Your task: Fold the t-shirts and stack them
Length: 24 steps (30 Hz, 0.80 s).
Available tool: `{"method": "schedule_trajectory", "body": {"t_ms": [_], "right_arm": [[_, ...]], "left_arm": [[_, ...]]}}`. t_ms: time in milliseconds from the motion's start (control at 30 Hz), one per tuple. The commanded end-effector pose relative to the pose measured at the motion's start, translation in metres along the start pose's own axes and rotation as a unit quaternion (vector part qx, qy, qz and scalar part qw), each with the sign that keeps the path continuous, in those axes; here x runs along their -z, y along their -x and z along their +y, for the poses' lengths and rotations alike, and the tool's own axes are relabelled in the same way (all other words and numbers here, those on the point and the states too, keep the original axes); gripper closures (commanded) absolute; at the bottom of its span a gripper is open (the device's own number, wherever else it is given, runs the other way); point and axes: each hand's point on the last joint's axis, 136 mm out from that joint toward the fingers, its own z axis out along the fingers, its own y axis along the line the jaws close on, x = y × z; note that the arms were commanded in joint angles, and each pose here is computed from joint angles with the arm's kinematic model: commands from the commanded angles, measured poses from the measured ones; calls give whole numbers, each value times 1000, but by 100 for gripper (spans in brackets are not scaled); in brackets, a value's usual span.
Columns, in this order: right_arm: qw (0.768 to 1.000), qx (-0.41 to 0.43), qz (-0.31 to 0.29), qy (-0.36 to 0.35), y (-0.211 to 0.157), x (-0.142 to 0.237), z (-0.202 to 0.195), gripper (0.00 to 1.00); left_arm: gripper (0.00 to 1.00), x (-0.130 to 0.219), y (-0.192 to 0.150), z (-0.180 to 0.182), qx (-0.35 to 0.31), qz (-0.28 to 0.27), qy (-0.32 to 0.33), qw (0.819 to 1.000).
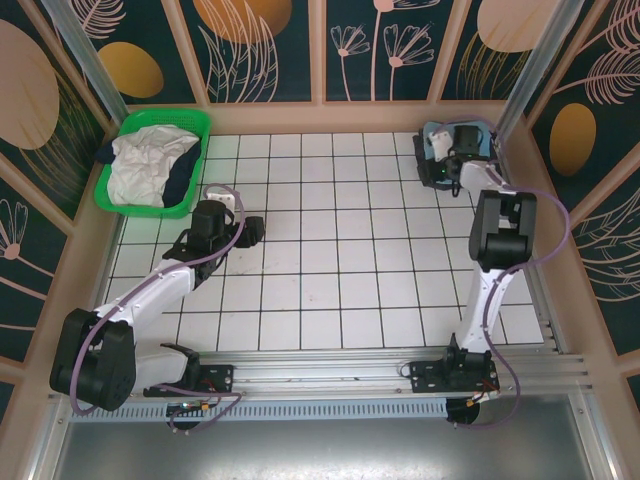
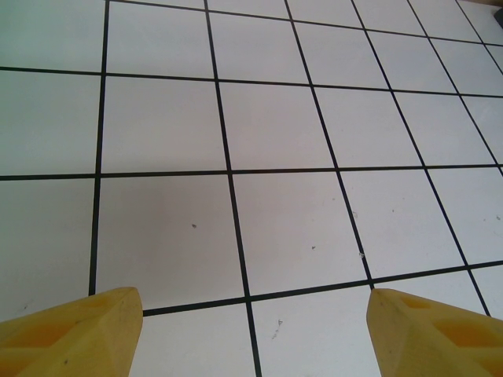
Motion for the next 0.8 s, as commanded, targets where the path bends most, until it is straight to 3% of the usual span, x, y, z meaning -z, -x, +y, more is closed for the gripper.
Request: {"method": "schedule_trajectory", "body": {"t_ms": [0,167,233,267,300,400,467,567,633,700,767], "right_arm": [[991,-76,-108,1,45,43,-24,32],[980,-169,-103,-34,27,39,-60,27],[973,-196,-117,-36,31,53,-58,20],[969,-204,-133,-37,35,66,-52,7],[964,-214,-148,-48,34,79,-46,1],[951,-219,-206,-66,22,119,-17,1],[944,-215,-238,-77,7,141,3,1],[934,-202,-279,-93,-20,165,31,1],[931,-180,-301,-102,-37,177,49,1],[927,-166,-317,-115,-60,182,62,1],[929,-172,-305,-118,-81,173,66,1]], "left_arm": [[24,1,5,0,-3,-8,-1,1000],[10,4,15,3,7,-27,9,1000],[2,8,26,2,15,-50,11,999],[2,11,35,4,20,-66,19,997],[2,16,44,8,28,-84,33,996],[2,32,69,24,40,-146,81,985],[2,43,78,29,12,-179,100,979],[2,57,85,63,-7,-187,212,959],[1,63,83,83,-19,-192,272,943],[1,59,77,92,-33,-203,275,939],[2,62,67,111,-8,-222,296,929]]}}
